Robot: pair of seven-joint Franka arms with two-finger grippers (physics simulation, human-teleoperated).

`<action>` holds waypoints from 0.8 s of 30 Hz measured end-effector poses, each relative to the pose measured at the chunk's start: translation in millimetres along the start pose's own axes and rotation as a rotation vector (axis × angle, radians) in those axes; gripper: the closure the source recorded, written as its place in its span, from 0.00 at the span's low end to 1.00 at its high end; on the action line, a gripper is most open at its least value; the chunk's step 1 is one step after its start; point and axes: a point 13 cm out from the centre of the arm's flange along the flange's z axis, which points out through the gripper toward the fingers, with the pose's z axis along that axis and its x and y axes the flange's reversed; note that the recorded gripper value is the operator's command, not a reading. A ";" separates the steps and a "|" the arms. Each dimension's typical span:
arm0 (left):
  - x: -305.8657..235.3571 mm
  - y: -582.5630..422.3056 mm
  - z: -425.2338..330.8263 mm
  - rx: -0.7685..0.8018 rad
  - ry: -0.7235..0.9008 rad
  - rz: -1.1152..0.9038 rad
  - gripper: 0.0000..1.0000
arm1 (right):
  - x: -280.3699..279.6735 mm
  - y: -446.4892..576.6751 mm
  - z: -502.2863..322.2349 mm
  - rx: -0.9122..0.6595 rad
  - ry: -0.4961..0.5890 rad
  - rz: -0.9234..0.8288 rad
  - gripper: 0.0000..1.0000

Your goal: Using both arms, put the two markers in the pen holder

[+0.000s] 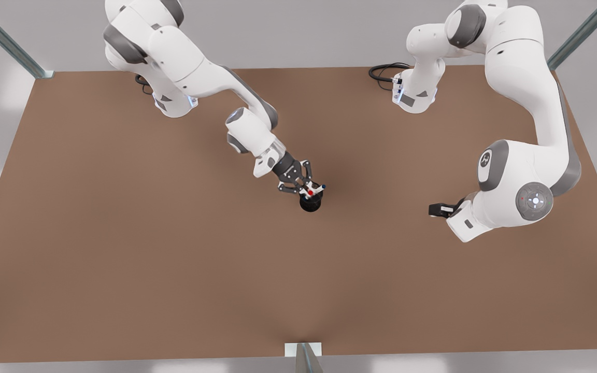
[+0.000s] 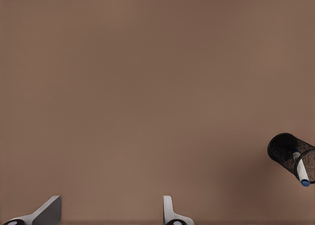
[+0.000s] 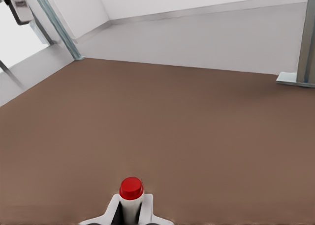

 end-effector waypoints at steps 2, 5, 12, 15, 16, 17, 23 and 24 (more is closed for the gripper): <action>-0.5 0.1 1.5 0.000 0.002 0.000 0.00 | 18.4 2.8 1.5 -0.003 0.023 -0.004 0.00; -0.8 0.2 2.6 0.001 0.003 0.000 0.00 | 18.6 3.3 -0.2 -0.003 0.019 -0.007 0.00; 0.4 -21.2 -4.3 -0.010 -0.007 0.023 0.00 | -316.7 -200.0 -272.2 0.420 -0.169 0.098 0.00; 1.3 -20.8 -7.9 -0.011 -0.011 0.015 0.00 | -270.6 -349.6 -390.8 0.667 0.056 0.344 0.00; 1.6 -21.0 -8.2 -0.011 -0.011 0.012 0.00 | -237.6 -395.8 -416.3 0.718 0.139 0.440 0.00; 1.7 -21.1 -8.4 -0.011 -0.011 0.010 0.00 | -211.6 -430.1 -444.4 0.756 0.201 0.522 0.00; 10.2 31.5 -33.5 0.000 -0.045 -0.080 0.00 | -206.6 -391.4 -364.3 0.667 0.481 0.489 0.00; 14.8 35.3 -44.7 -0.002 -0.060 -0.088 0.00 | -199.8 -387.5 -360.9 0.661 0.514 0.488 0.00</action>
